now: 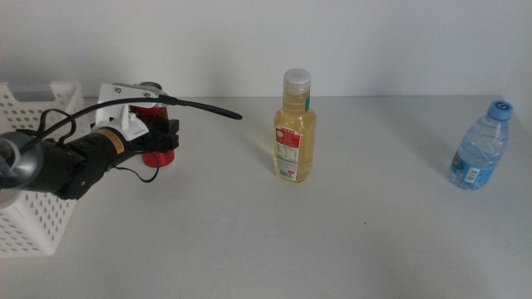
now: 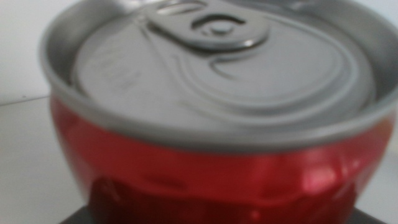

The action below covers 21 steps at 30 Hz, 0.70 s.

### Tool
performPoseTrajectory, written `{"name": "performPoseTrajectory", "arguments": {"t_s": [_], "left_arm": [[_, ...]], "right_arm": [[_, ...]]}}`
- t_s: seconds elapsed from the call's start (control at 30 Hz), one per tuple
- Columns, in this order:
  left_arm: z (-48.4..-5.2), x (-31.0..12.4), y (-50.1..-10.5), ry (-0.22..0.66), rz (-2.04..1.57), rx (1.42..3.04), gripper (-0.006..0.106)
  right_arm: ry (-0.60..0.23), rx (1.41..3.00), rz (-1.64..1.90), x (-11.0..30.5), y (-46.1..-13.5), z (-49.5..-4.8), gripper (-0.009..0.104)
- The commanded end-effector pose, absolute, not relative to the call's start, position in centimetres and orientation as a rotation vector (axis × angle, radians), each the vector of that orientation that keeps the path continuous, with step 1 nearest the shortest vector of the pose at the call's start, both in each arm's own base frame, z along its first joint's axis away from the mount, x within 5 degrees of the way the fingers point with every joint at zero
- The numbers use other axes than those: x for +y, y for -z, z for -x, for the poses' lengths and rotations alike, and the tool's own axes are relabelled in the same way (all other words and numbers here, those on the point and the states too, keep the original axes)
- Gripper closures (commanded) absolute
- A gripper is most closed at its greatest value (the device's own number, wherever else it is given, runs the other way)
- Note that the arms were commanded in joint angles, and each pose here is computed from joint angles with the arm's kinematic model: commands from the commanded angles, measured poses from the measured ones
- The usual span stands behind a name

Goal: Use arms to grab the bottles and put them into the dustbin to the left of the table.

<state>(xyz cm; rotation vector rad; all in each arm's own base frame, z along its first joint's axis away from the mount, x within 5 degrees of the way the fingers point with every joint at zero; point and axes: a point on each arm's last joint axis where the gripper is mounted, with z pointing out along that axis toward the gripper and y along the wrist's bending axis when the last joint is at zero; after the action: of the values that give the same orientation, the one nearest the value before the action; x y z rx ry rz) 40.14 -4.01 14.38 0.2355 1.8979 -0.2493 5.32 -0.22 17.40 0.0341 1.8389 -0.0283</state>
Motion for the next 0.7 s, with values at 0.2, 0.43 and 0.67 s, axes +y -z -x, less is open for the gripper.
{"name": "performPoseTrajectory", "arguments": {"t_s": [0.2,0.43,0.67], "left_arm": [[-38.6,-4.2,-23.7,0.238,-0.202,1.792,0.096],[-34.7,-4.3,-30.4,0.188,-0.135,1.838,0.096],[-31.9,-4.3,-34.7,0.015,-0.115,1.864,0.096]], "right_arm": [[0.047,1.737,-0.024,-0.3,-18.4,-5.3,0.022],[0.047,1.737,-0.024,-0.3,-18.4,-5.3,0.022],[0.047,1.737,-0.024,-0.3,-18.4,-5.3,0.022]]}}
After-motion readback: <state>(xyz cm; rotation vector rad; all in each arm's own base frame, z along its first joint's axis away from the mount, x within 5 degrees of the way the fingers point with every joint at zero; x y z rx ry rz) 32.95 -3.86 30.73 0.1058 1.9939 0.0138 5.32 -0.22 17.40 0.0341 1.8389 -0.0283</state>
